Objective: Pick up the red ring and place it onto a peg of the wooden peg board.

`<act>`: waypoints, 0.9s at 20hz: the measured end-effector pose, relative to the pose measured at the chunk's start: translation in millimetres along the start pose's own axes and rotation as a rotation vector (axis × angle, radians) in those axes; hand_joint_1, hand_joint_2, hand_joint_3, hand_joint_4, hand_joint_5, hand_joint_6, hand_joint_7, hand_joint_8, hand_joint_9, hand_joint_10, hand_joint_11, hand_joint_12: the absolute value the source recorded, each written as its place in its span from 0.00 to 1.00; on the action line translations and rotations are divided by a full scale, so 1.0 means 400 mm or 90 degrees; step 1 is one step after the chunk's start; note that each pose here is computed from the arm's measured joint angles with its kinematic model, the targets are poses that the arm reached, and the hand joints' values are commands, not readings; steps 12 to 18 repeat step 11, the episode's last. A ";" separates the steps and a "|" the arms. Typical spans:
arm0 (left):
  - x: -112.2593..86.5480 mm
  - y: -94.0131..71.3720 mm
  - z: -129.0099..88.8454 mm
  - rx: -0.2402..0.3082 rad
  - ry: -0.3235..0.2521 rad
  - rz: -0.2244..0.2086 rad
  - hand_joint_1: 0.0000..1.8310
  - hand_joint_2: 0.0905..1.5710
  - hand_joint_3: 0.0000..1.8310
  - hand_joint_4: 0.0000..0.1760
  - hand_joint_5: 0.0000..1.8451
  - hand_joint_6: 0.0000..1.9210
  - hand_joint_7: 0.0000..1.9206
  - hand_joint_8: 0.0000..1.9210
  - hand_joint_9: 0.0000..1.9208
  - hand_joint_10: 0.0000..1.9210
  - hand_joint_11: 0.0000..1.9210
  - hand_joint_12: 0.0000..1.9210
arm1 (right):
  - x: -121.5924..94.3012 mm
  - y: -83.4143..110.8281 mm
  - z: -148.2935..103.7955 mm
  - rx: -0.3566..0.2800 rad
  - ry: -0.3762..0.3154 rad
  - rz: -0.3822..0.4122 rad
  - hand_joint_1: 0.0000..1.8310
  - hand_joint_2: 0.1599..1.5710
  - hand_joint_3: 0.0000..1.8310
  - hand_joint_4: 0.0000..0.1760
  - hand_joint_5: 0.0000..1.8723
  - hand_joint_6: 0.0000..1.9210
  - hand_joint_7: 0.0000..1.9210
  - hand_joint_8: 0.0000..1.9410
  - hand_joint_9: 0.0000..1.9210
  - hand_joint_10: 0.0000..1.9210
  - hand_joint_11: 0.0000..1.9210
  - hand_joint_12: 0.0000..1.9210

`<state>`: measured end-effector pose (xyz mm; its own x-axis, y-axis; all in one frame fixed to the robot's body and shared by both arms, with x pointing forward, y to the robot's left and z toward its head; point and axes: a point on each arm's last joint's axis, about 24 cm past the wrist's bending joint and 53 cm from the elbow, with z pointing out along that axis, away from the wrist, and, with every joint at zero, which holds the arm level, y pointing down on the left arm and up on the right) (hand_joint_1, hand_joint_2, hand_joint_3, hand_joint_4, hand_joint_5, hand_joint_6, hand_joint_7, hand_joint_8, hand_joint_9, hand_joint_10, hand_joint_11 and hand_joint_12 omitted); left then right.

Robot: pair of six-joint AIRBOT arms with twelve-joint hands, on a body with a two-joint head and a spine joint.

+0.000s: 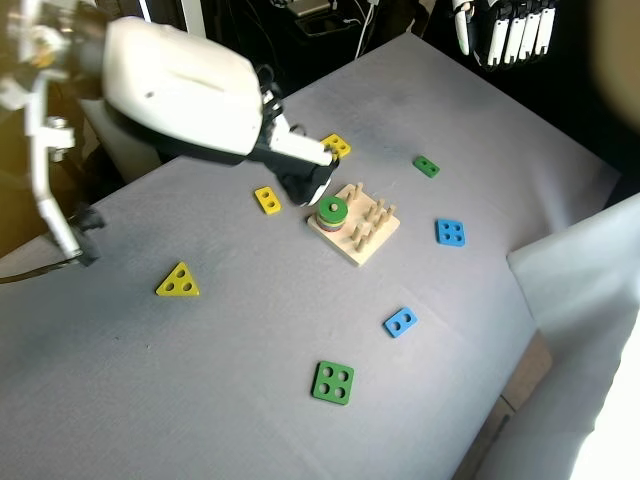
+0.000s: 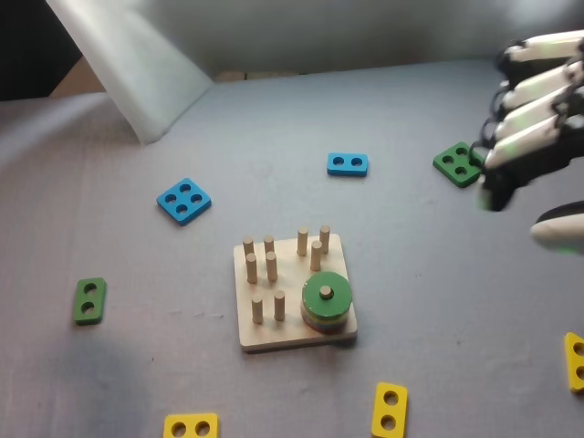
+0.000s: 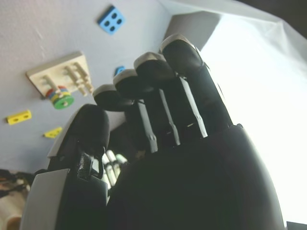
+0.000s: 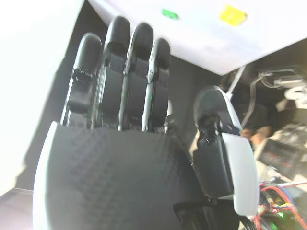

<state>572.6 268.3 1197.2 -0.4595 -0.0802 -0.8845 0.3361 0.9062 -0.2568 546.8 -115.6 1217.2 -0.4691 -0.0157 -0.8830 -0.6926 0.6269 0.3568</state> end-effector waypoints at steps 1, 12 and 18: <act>0.000 -0.001 0.000 0.001 0.000 0.000 0.15 1.00 0.10 0.00 0.41 1.00 0.40 1.00 0.41 1.00 0.44 1.00 | -0.001 -0.001 -0.010 0.002 -0.001 0.002 0.32 0.93 0.00 0.19 0.24 0.89 0.29 0.79 0.24 0.87 0.11 0.98; -0.006 0.013 -0.001 -0.006 -0.003 -0.004 0.14 1.00 0.07 0.00 0.39 1.00 0.42 1.00 0.41 1.00 0.41 1.00 | 0.009 0.019 -0.033 0.008 -0.004 -0.001 0.13 1.00 0.03 0.00 0.40 1.00 0.40 1.00 0.40 1.00 0.43 1.00; -0.006 0.013 -0.001 -0.006 -0.003 -0.004 0.14 1.00 0.07 0.00 0.39 1.00 0.42 1.00 0.41 1.00 0.41 1.00 | 0.009 0.019 -0.033 0.008 -0.004 -0.001 0.13 1.00 0.03 0.00 0.40 1.00 0.40 1.00 0.40 1.00 0.43 1.00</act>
